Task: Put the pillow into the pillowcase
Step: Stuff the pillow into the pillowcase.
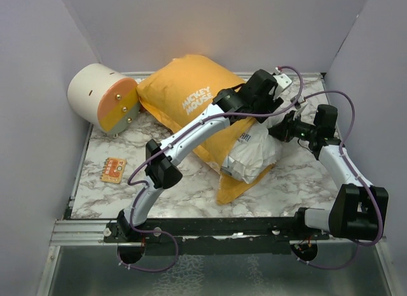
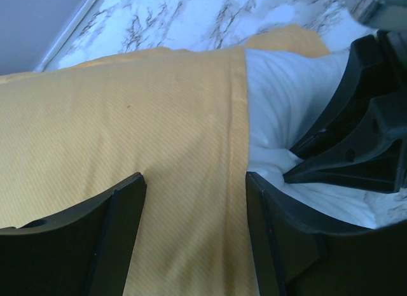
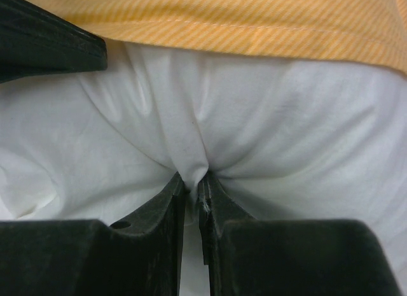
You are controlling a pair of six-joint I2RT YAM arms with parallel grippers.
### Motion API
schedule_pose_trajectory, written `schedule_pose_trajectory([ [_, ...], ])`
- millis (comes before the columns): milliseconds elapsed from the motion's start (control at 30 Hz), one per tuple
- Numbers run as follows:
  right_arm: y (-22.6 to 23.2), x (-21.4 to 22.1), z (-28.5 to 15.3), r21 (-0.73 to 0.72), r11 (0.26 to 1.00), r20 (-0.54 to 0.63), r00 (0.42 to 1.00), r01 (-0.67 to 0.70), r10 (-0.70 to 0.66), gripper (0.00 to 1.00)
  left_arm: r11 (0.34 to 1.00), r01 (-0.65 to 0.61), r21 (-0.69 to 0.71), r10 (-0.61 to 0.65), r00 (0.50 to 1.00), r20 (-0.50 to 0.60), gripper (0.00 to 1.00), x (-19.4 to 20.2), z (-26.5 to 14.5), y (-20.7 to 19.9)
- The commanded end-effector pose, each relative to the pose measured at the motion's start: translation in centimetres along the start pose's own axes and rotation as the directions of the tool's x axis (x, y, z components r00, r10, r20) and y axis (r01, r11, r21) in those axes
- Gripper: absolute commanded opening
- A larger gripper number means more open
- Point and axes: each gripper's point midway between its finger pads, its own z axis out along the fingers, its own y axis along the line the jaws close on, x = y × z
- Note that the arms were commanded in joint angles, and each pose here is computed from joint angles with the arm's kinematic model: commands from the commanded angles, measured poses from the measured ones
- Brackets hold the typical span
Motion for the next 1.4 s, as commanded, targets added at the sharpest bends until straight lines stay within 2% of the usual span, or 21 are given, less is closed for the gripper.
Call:
schedule_pose_trajectory([
  [0, 1.3, 1.4, 0.3, -0.056, 0.998, -0.03, 0.999, -0.042, 0.04, 0.14, 0.991, 0.059, 0.121, -0.075, 0.988, 0.133, 0.66, -4.0, -1.6, -1.2],
  [333, 1.3, 1.3, 0.3, -0.055, 0.998, -0.027, 0.999, -0.038, 0.037, 0.14, 0.999, 0.027, 0.016, -0.029, 0.995, 0.1, 0.66, -2.9, -1.1, 0.7],
  [833, 1.2, 1.3, 0.3, -0.052, 0.998, -0.028, 0.999, -0.04, 0.039, 0.15, 0.998, -0.038, 0.045, 0.037, 0.999, 0.025, 0.66, -0.8, -0.2, -1.3],
  [867, 1.2, 1.4, 0.3, -0.052, 0.998, -0.029, 0.999, -0.04, 0.039, 0.15, 0.998, -0.047, 0.033, 0.047, 0.999, 0.017, 0.64, -0.6, 0.0, -1.1],
  [933, 1.2, 1.4, 0.3, -0.053, 0.998, -0.028, 0.999, -0.04, 0.039, 0.15, 0.998, -0.058, -0.018, 0.058, 0.998, 0.001, 0.55, -0.2, 0.4, -0.3],
  [1067, 1.2, 1.3, 0.3, -0.051, 0.998, -0.027, 0.999, -0.038, 0.036, 0.15, 0.992, -0.062, -0.108, 0.064, 0.998, 0.015, 0.23, -1.2, 0.2, 1.4],
  [1167, 1.1, 1.4, 0.4, -0.052, 0.998, -0.029, 0.999, -0.041, 0.04, 0.15, 0.995, -0.051, -0.086, 0.057, 0.996, 0.071, 0.0, -2.9, -0.6, 1.2],
  [1300, 1.2, 1.3, 0.3, -0.051, 0.998, -0.028, 0.999, -0.04, 0.038, 0.15, 0.998, -0.018, 0.059, 0.01, 0.99, 0.138, 0.0, -4.4, -1.5, -0.8],
  [1367, 1.5, 1.0, 0.3, -0.063, 0.998, -0.018, 0.999, -0.03, 0.029, 0.15, 0.979, 0.017, 0.204, -0.051, 0.986, 0.159, 0.0, -5.0, -2.0, -2.9],
])
